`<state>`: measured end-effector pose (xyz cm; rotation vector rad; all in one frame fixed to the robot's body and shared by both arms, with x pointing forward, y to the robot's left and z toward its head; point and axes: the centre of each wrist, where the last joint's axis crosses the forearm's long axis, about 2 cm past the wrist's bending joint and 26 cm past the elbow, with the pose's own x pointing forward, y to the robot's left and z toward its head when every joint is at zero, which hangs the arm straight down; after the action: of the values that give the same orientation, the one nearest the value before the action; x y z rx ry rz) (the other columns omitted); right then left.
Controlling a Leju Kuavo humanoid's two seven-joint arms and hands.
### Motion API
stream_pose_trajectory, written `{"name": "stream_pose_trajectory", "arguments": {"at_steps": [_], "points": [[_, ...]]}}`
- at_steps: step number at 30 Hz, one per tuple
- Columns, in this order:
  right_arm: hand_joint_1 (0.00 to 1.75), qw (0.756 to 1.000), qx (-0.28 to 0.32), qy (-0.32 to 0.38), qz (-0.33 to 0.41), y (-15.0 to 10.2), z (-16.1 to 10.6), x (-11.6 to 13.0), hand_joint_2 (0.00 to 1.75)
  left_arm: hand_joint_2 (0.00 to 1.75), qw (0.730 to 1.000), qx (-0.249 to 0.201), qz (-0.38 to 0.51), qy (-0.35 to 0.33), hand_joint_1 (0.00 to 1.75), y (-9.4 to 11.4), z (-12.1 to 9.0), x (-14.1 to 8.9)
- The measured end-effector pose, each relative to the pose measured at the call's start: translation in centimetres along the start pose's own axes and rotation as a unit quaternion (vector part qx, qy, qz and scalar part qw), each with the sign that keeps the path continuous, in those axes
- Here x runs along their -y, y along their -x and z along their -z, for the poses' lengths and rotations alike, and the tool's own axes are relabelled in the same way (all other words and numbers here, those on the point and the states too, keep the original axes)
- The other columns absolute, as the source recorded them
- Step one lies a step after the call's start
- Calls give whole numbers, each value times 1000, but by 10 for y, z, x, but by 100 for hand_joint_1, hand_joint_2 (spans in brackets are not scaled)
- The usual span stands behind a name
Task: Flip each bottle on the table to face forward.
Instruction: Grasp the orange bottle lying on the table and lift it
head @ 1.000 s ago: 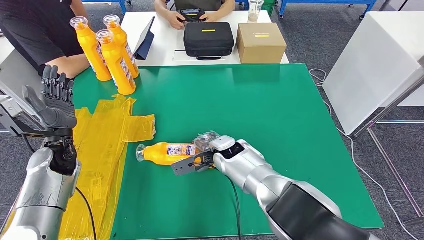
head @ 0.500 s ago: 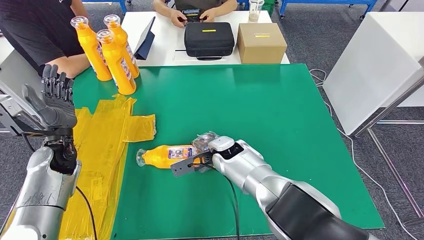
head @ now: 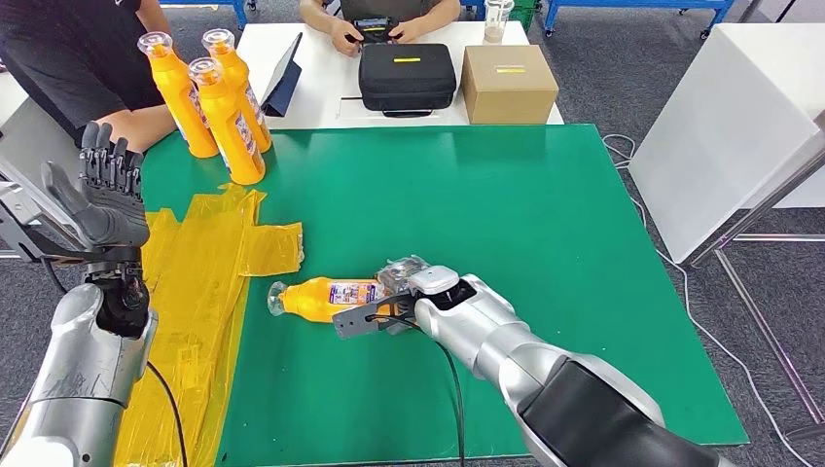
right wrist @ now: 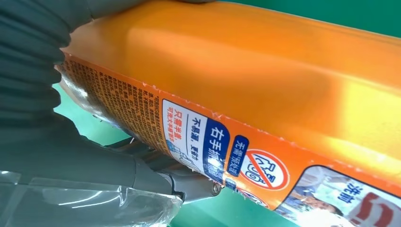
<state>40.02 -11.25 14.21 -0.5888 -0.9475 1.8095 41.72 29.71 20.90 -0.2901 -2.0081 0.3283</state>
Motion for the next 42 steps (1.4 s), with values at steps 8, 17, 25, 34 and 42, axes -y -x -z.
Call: {"name": "stream_pose_trajectory", "arguments": {"at_steps": [8, 17, 25, 34, 42], "points": [[175, 999, -4, 26, 28, 0, -1, 0, 175, 0, 1000, 2, 0, -2, 0, 0, -2, -1], [175, 981, 19, 148, 123, 4, -23, 56, 175, 0, 1000, 0, 4, -11, 0, -1, -22, -12], [175, 965, 31, 210, 154, 22, -44, 82, 175, 87, 1000, 6, 5, -12, 0, -8, -26, -17], [175, 949, 40, 247, 192, 33, -52, 83, 175, 175, 1000, 2, -1, -15, 0, -11, -29, -20], [175, 920, 36, 323, 218, 35, -67, 101, 175, 175, 998, -33, -48, 7, 0, -7, -34, -14]]}}
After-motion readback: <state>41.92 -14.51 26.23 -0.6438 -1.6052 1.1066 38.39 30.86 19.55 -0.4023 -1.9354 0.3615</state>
